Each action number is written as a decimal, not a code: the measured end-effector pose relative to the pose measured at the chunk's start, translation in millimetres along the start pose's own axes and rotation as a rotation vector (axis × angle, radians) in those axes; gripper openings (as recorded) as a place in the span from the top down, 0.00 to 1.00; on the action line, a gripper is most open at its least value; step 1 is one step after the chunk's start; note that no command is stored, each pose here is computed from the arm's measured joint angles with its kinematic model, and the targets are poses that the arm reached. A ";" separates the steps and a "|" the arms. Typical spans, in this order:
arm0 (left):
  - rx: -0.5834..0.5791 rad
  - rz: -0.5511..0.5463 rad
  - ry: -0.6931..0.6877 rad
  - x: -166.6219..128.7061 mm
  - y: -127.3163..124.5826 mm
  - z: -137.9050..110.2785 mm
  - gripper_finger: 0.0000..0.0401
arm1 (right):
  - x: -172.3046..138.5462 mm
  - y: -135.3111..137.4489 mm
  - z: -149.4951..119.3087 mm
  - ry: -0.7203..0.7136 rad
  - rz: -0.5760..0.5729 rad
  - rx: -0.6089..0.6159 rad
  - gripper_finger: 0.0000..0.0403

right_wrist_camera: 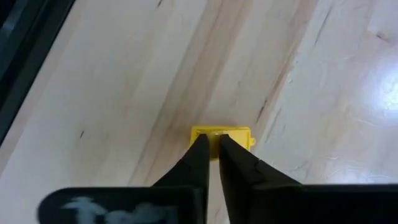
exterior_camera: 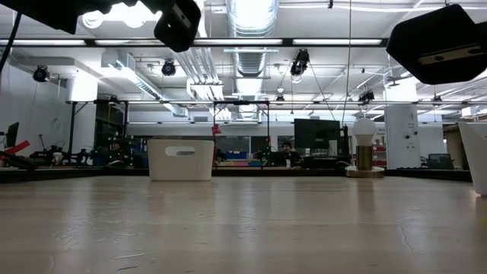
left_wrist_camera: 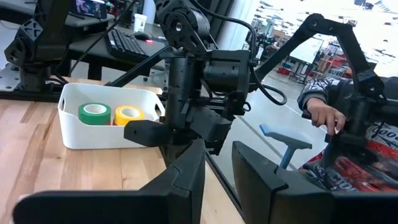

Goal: Pick and place Stapler, Stapler remover, tape
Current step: Put the yellow stapler into the black bin

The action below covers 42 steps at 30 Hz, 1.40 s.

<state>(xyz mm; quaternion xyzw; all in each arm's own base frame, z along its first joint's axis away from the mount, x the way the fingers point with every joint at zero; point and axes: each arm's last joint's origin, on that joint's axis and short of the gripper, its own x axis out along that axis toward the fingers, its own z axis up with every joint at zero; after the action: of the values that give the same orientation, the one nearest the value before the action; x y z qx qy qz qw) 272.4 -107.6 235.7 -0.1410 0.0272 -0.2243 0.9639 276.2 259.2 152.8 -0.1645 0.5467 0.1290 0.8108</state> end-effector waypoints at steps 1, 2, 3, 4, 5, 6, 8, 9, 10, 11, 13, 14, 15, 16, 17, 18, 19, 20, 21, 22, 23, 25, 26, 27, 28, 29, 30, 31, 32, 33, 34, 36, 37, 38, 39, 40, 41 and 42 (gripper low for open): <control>-0.004 0.000 0.000 0.0 0.0 0.0 0.79 | -0.3 -0.8 0.3 -0.001 -0.003 0.002 0.95; -0.010 0.000 0.000 0.0 0.0 0.0 0.79 | -1.3 -2.1 0.6 -0.002 -0.005 0.001 0.96; -0.018 0.000 0.000 0.0 0.0 0.0 0.79 | -1.7 -3.0 0.9 -0.002 -0.006 0.003 0.97; -0.026 0.000 0.000 0.0 0.0 0.0 0.79 | -2.5 -4.0 1.4 -0.002 -0.006 0.006 0.97; -0.036 0.000 0.001 0.0 0.0 -0.2 0.79 | -3.1 -5.2 1.4 -0.001 -0.008 0.007 0.97; -0.051 -0.002 0.006 0.0 -0.2 -0.6 0.79 | -4.1 -6.2 1.5 -0.002 -0.017 0.006 0.97; -0.055 -0.001 0.024 0.0 -0.3 -2.5 0.79 | -9.1 -8.9 0.9 -0.006 -0.046 -0.006 0.98; -0.048 0.001 0.030 -0.1 -0.1 -3.4 0.79 | -12.3 -10.6 1.2 -0.014 -0.062 -0.010 0.98; -0.036 0.001 0.032 -0.1 -0.1 -3.6 0.79 | -16.7 -12.9 1.8 -0.026 -0.080 -0.013 0.98; -0.026 0.000 0.033 0.0 -0.4 -3.9 0.79 | -21.7 -15.3 2.6 -0.041 -0.098 -0.013 0.98; 0.000 0.003 0.032 0.0 -0.6 -3.9 0.79 | -34.8 -24.2 5.1 -0.072 -0.125 0.002 0.98; 0.022 0.011 0.031 0.0 -0.3 -4.0 0.79 | -41.0 -28.9 6.1 -0.089 -0.144 0.013 0.98; 0.048 0.022 0.030 0.0 -0.3 -4.1 0.79 | -46.4 -33.6 7.5 -0.107 -0.158 0.024 0.98; 0.082 0.023 0.029 0.1 -0.4 -4.1 0.79 | -50.8 -37.9 8.9 -0.124 -0.171 0.033 0.98; 0.120 0.025 0.029 0.1 -0.6 -4.1 0.79 | -56.0 -42.9 10.2 -0.141 -0.181 0.045 0.98; 0.160 0.036 0.026 0.1 -0.8 -4.1 0.79 | -61.3 -47.4 11.2 -0.159 -0.194 0.060 0.98; 0.194 0.052 0.025 0.2 -1.1 -4.3 0.79 | -67.2 -52.7 12.5 -0.183 -0.210 0.083 0.98; 0.222 0.070 0.022 0.2 -2.0 -4.6 0.79 | -73.1 -57.3 13.7 -0.205 -0.213 0.104 0.98; 0.254 0.084 0.022 0.3 -2.5 -4.9 0.79 | -78.5 -61.5 15.3 -0.231 -0.215 0.129 0.98; 0.291 0.098 0.022 0.8 -3.0 -5.7 0.79 | -83.0 -65.6 16.7 -0.253 -0.213 0.153 0.98; 0.316 0.117 0.028 1.3 -3.2 -7.0 0.79 | -86.2 -68.8 18.6 -0.278 -0.210 0.174 0.98; 0.329 0.151 0.036 4.4 -2.4 -9.4 0.78 | -92.1 -74.4 22.5 -0.327 -0.203 0.203 0.98; 0.333 0.166 0.043 6.3 -1.5 -10.6 0.77 | -94.7 -76.7 24.6 -0.351 -0.200 0.210 0.98; 0.334 0.180 0.047 8.7 -0.6 -11.4 0.76 | -97.2 -79.1 26.9 -0.378 -0.199 0.214 0.98; 0.337 0.191 0.055 11.8 0.4 -12.6 0.74 | -99.5 -80.7 28.6 -0.398 -0.197 0.216 0.98; 0.343 0.199 0.066 15.3 1.6 -14.4 0.72 | -100.2 -82.3 30.0 -0.411 -0.199 0.219 0.98; 0.349 0.203 0.075 18.9 2.5 -16.4 0.69 | -100.3 -84.8 31.6 -0.424 -0.199 0.230 0.98; 0.356 0.210 0.087 22.3 3.5 -18.9 0.66 | -100.1 -86.8 32.6 -0.431 -0.200 0.236 0.98; 0.360 0.226 0.092 26.0 4.6 -20.5 0.63 | -99.8 -88.3 32.8 -0.430 -0.201 0.240 0.98; 0.361 0.242 0.090 29.5 5.1 -20.6 0.60 | -99.3 -90.2 33.0 -0.428 -0.204 0.244 0.98; 0.360 0.247 0.090 31.9 5.4 -20.8 0.57 | -99.1 -91.7 33.1 -0.428 -0.207 0.246 0.98; 0.352 0.252 0.086 36.8 5.8 -20.7 0.52 | -98.9 -92.8 33.3 -0.428 -0.211 0.249 0.98; 0.345 0.252 0.082 38.7 5.8 -20.1 0.51 | -98.6 -92.8 33.5 -0.429 -0.212 0.249 0.98; 0.345 0.253 0.090 40.0 6.5 -21.7 0.50 | -98.3 -93.0 33.9 -0.433 -0.211 0.251 0.98; 0.348 0.256 0.093 41.9 7.0 -22.4 0.49 | -98.7 -93.0 34.6 -0.440 -0.210 0.253 0.98; 0.352 0.256 0.095 44.0 7.3 -23.2 0.49 | -99.1 -92.9 35.5 -0.449 -0.208 0.256 0.98; 0.354 0.257 0.100 45.5 7.8 -24.5 0.49 | -99.3 -93.4 36.3 -0.457 -0.208 0.256 0.98; 0.354 0.257 0.105 47.4 8.3 -25.8 0.49 | -99.8 -93.8 37.5 -0.468 -0.208 0.253 0.98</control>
<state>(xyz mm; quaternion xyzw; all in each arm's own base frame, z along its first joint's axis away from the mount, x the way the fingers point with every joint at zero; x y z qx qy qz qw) 315.5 -128.1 209.1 0.0469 0.0555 -0.1079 0.9915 307.6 186.0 270.3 -0.0827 0.3365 0.0103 0.9380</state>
